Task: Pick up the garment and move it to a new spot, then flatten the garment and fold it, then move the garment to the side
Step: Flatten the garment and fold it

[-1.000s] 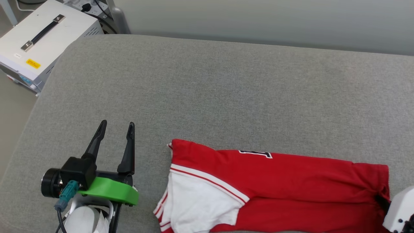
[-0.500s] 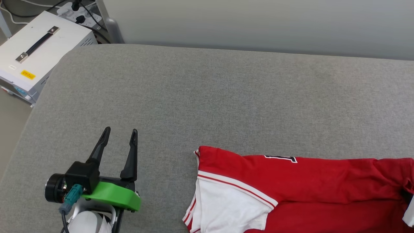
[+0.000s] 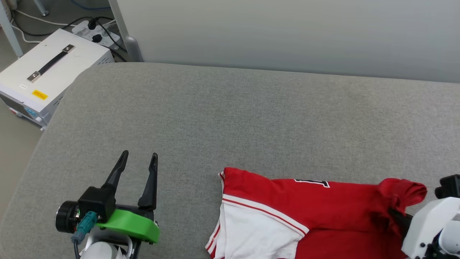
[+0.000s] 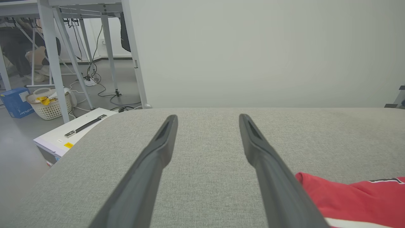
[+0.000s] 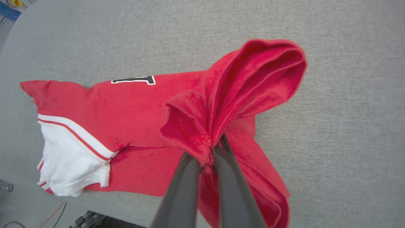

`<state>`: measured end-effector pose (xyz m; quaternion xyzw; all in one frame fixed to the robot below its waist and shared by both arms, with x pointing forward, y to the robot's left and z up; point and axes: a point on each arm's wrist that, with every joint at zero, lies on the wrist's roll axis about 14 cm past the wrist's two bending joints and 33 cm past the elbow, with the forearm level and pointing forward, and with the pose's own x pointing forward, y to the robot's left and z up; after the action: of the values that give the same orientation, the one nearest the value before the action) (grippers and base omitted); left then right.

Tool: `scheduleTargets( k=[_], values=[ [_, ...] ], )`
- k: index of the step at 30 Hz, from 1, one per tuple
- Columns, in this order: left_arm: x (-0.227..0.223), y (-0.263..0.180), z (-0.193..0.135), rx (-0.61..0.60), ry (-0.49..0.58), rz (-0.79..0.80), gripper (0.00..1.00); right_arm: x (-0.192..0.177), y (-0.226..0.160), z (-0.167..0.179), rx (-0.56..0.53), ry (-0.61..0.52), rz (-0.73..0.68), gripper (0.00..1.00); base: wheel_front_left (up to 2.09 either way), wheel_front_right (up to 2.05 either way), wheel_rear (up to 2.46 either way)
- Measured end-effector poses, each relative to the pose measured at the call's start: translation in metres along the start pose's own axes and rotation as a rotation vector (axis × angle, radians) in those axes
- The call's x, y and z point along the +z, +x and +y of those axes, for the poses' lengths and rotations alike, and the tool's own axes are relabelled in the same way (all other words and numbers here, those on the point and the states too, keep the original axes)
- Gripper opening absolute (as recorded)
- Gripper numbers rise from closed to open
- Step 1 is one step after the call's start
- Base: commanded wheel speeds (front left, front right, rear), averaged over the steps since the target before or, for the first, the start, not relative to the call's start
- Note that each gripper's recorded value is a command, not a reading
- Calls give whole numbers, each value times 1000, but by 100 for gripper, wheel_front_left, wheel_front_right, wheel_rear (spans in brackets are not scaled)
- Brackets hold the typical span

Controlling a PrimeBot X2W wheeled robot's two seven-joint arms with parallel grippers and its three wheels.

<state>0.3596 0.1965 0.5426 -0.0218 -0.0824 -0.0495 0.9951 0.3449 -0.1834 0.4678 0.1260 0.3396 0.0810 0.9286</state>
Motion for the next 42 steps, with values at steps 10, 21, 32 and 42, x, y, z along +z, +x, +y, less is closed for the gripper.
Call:
scheduleTargets(
  k=[10, 21, 32, 42],
  values=[
    [6, -11, 12, 46, 2, -15, 100, -2, 8, 90, 269, -28, 23, 0, 0, 0, 0],
    [11, -22, 26, 95, 9, -24, 100, -25, 20, 168, 520, -20, 72, 0, 0, 0, 0],
    [3, -28, 32, 117, 9, 5, 100, -56, 44, 208, 622, 12, 157, 0, 0, 0, 0],
    [-6, -33, 39, 144, 5, 36, 100, -71, 54, 237, 696, 6, 211, 100, 0, 0, 0]
  ],
)
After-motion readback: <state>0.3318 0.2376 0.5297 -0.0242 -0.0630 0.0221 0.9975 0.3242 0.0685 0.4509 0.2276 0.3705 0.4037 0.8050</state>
